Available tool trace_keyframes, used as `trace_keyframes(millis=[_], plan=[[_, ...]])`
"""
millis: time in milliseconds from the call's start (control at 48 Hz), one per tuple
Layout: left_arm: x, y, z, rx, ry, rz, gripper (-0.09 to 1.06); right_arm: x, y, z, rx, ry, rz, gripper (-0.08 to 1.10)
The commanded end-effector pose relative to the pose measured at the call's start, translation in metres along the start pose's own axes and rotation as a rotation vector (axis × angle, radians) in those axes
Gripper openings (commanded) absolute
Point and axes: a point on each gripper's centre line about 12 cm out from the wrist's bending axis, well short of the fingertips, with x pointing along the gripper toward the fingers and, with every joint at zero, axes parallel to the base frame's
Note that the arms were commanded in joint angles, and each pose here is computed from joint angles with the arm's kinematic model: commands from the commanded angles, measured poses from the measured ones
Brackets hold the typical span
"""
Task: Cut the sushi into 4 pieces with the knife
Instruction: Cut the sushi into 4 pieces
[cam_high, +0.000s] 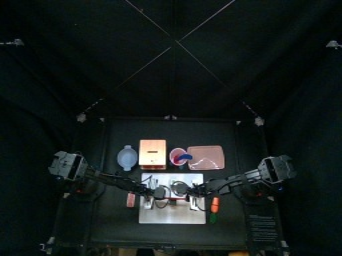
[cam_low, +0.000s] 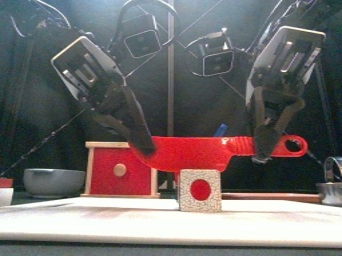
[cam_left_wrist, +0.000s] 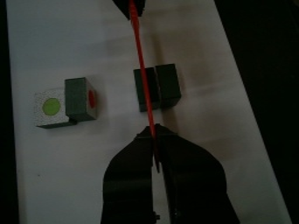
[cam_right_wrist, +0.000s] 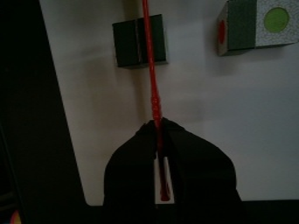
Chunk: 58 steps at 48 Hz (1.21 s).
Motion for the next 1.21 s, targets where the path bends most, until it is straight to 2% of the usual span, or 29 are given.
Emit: trace_keyframes(millis=[21,188,375,562,1208], plan=[[0.001,-0.006,0.001,0.010,0.000,-0.011,0.35,-0.004,0.003,0.003,0.007,-0.013,0.010,0.32],[-0.001,-0.008,0.003,0.010,-0.006,-0.014,0.35,-0.005,0.005,0.005,0.004,-0.017,0.012,0.32],[0.002,-0.009,-0.004,0.008,0.014,-0.016,0.35,-0.003,0.003,0.002,0.004,-0.010,0.009,0.32],[0.004,-0.010,-0.005,-0.004,0.020,-0.019,0.35,-0.001,0.004,0.003,0.001,-0.006,0.009,0.32],[0.005,-0.014,-0.007,-0.001,0.025,-0.027,0.35,0.001,0.007,0.004,0.003,-0.006,0.015,0.32]])
